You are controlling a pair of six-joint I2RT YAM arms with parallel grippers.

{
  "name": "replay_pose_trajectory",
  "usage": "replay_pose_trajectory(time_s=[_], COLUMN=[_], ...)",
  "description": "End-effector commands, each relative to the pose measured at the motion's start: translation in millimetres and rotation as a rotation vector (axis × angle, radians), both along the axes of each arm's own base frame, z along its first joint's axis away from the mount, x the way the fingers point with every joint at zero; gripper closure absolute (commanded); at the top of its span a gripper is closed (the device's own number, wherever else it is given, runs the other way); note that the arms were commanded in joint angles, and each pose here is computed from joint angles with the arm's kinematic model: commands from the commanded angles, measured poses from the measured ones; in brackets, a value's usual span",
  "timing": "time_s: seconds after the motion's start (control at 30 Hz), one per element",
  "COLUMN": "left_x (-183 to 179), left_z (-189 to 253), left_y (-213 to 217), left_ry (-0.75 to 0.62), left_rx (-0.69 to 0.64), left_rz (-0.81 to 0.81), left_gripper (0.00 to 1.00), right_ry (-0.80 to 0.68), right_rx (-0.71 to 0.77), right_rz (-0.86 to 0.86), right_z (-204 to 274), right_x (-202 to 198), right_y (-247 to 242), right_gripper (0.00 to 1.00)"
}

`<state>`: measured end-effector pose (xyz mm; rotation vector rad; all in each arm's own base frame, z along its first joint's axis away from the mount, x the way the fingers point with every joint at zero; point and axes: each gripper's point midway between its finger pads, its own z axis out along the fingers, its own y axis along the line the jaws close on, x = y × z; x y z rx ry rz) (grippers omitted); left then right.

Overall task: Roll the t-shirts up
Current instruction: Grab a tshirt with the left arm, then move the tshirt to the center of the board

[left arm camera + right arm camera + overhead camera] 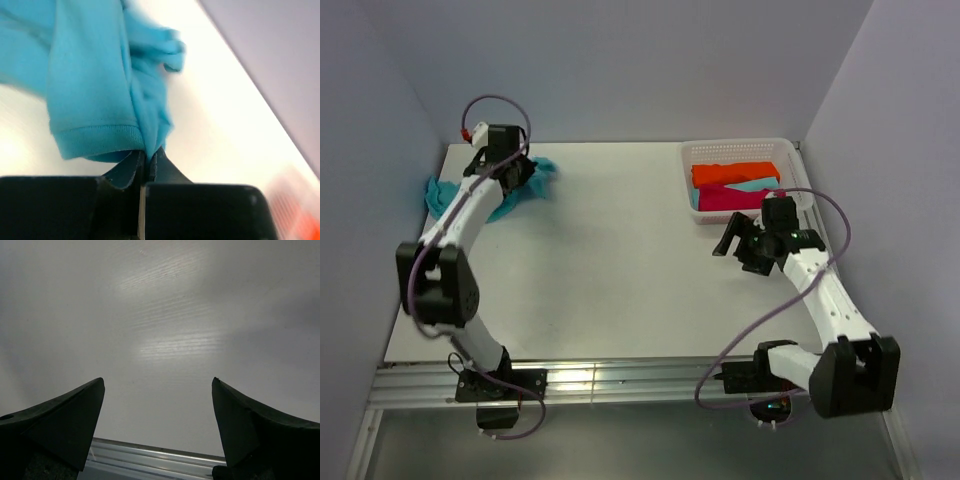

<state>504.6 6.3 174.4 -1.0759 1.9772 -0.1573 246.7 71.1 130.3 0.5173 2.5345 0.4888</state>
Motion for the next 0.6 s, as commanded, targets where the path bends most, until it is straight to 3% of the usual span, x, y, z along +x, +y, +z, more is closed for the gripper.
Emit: replay_pose_trajectory(time_s=[0.0, 0.23, 0.43, 0.57], left_x=[-55, -167, -240, -268], left_z=[101, 145, 139, 128], left_y=[-49, -58, -67, -85], left_ry=[-0.208, -0.222, -0.215, -0.212], left_rx=[-0.03, -0.037, -0.1, -0.198], left_rz=[-0.149, -0.26, -0.35, -0.432], left_gripper=[1.0, 0.99, 1.0, 1.0], right_ry=[-0.037, 0.026, 0.063, 0.077], right_rx=[-0.077, -0.158, -0.174, -0.153], right_rz=[-0.005, -0.06, -0.106, -0.159], right_z=[-5, -42, -63, -71], right_x=[40, 76, 125, 161], right_y=[-5, -8, -14, -24], right_gripper=[0.06, 0.06, 0.06, 0.06])
